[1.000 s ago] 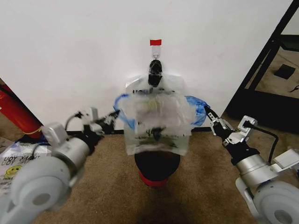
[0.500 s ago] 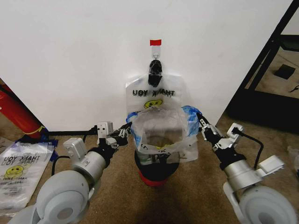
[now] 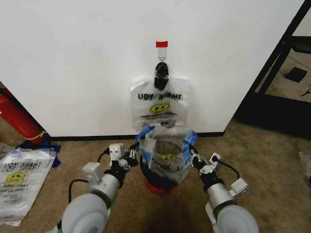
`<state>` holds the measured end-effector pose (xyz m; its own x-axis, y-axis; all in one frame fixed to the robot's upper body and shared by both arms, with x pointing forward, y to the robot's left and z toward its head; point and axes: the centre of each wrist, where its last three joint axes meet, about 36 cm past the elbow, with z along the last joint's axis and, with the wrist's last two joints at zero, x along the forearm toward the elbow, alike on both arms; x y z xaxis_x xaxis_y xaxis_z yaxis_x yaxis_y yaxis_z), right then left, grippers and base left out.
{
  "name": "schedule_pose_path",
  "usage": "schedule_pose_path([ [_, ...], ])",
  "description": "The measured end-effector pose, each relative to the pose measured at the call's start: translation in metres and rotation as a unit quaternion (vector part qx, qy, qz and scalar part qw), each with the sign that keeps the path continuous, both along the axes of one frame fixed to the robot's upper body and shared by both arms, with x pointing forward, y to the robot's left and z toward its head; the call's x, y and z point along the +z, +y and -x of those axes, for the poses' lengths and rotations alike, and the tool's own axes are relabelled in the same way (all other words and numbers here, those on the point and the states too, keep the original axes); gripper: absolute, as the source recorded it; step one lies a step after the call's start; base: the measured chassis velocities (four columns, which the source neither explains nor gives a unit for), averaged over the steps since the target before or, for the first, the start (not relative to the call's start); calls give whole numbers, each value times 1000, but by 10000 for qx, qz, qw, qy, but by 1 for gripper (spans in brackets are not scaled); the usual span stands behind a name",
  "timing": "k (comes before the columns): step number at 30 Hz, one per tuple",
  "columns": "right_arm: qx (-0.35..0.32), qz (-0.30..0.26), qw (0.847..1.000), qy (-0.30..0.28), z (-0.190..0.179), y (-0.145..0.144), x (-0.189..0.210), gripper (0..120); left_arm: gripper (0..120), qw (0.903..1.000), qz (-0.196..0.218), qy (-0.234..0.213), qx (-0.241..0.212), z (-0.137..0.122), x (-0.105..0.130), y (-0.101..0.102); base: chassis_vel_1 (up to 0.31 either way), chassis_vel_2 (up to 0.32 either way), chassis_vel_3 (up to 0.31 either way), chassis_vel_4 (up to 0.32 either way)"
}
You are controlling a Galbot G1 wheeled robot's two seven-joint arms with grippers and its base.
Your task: Pick up the garbage bag from the wall and place it over the trash bin.
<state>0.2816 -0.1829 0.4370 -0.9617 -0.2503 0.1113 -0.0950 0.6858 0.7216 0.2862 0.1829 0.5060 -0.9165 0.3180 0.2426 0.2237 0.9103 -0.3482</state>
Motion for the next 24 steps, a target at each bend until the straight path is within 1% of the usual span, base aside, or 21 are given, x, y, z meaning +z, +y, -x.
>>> schedule_pose_path([
  [4,24,216,9997,97,10,10,-15,0,0,9999,-143,46,79,1,-13,-1,0,0,0,0],
  [9,-20,404,9990,208,20,13,-22,0,0,9997,-223,77,107,0,-14,-1,0,0,0,0],
  [10,-87,613,9977,293,26,11,-22,0,0,9990,-387,136,157,-1,-14,2,0,0,0,0],
  [12,-146,841,9955,419,35,6,-18,0,0,9977,-594,217,248,-3,-14,6,0,0,0,0],
  [14,-181,913,9945,470,44,2,-10,0,0,9962,-754,297,308,-4,-12,10,0,0,0,0],
  [17,-198,955,9940,494,49,-1,-2,0,0,9957,-820,333,290,-2,-9,11,0,0,0,0],
  [20,-252,1017,9928,581,58,-2,12,0,0,9942,-966,436,196,5,-4,12,0,0,0,0],
  [24,-330,1103,9904,768,63,-1,18,0,0,9925,-1076,558,150,12,-7,13,0,0,0,0],
])
